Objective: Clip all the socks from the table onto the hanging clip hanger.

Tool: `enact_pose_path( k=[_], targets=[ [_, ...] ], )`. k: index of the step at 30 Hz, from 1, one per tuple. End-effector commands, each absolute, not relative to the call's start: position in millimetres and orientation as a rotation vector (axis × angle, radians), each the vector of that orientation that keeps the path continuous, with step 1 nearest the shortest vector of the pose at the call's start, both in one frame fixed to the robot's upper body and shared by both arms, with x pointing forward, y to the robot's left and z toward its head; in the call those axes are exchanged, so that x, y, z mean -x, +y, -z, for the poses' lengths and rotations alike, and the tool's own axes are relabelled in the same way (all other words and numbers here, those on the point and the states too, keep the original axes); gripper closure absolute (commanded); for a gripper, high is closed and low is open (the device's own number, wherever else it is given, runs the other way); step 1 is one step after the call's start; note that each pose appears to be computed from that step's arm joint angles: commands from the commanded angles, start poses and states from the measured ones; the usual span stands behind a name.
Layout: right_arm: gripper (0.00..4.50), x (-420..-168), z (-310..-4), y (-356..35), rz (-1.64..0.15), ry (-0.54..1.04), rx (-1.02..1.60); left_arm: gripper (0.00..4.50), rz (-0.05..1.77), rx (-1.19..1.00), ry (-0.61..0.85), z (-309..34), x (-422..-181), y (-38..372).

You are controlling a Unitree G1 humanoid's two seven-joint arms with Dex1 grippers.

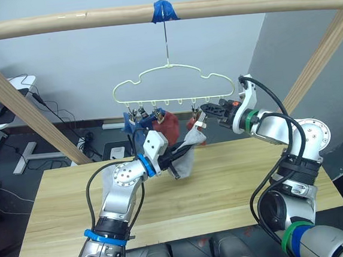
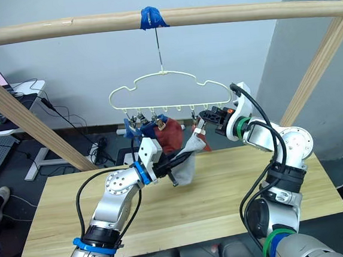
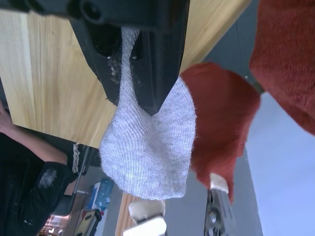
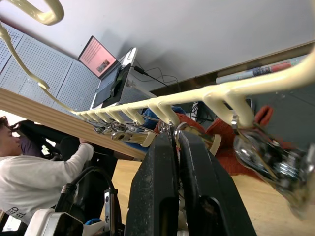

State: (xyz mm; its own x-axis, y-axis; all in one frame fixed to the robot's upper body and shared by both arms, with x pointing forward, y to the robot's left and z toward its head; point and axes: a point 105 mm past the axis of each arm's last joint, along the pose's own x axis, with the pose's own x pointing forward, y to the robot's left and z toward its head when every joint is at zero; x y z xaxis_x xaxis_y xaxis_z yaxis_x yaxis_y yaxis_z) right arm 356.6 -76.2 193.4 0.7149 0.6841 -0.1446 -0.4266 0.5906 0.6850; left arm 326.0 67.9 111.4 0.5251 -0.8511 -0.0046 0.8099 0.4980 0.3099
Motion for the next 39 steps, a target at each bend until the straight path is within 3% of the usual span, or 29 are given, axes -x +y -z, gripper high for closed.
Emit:
enact_pose_path(
  k=[1, 18, 21, 30, 31, 39],
  targets=[
    [4.5, -354.6, -195.4, -76.6, -0.666, 0.412, -0.653, 4.48, 1.029, -0.293, -0.204, -122.1, -326.0, 60.2],
    [4.5, -353.3, -190.6, -73.9, -0.676, 0.394, -0.553, 4.48, 1.05, -0.289, -0.234, -136.1, -329.1, 50.7],
    [3.62, -351.8, -189.7, -73.4, -0.69, 0.391, -0.561, 4.5, 1.049, -0.29, -0.236, -136.1, -329.4, 50.6],
    [0.22, -352.8, -193.4, -83.6, -0.672, 0.369, -0.566, 4.5, 1.067, -0.276, -0.23, -135.7, -327.6, 47.1],
    [0.02, -352.4, -194.3, -85.7, -0.671, 0.365, -0.567, 4.5, 1.072, -0.271, -0.228, -135.3, -327.2, 46.1],
    [0.02, -327.1, -206.7, -120.7, -0.651, 0.279, -0.523, 4.5, 1.138, 0.027, -0.107, -127.4, -327.9, 23.7]
  ],
)
